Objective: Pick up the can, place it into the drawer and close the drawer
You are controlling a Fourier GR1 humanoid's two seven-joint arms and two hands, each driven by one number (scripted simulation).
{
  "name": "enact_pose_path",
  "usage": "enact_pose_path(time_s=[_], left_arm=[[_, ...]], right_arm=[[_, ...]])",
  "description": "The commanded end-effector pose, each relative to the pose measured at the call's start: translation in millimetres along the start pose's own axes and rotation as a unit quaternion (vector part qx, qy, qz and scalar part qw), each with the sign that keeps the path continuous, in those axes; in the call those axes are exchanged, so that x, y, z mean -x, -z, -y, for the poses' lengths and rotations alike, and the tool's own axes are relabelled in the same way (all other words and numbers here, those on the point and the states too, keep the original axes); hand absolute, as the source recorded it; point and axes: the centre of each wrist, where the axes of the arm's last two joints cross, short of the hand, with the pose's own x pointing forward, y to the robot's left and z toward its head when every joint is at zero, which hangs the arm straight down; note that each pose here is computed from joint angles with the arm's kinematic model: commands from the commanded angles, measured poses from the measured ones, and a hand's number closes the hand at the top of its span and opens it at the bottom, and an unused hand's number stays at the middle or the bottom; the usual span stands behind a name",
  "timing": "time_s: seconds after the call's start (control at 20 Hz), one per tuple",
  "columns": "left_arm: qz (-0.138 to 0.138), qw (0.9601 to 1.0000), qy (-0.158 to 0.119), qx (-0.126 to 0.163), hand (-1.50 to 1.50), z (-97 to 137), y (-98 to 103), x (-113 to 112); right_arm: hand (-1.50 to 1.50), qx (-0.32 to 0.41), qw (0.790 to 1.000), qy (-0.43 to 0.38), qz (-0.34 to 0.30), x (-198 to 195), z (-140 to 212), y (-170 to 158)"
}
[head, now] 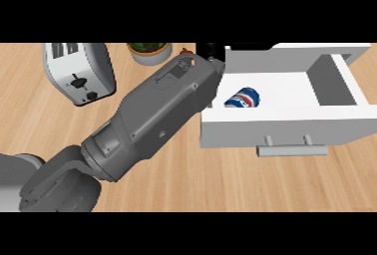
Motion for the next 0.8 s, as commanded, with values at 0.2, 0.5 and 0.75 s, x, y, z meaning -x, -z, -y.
enact_pose_path(time_s=[0.2, 0.5, 0.75], left_arm=[[-0.016, 0.9998, -0.008, -0.003, -1.50, -1, -7, 6], [-0.009, 0.9998, 0.005, -0.016, -1.50, -21, 10, -12], [-0.020, 0.9996, 0.007, -0.017, -1.50, -30, 9, -6]], right_arm=[[-1.50, -0.024, 0.995, -0.092, 0.008, 7, -55, 43], [-1.50, -0.060, 0.985, -0.161, 0.027, 29, -85, 81], [-1.50, -0.089, 0.972, -0.216, 0.027, 45, -121, 121]])
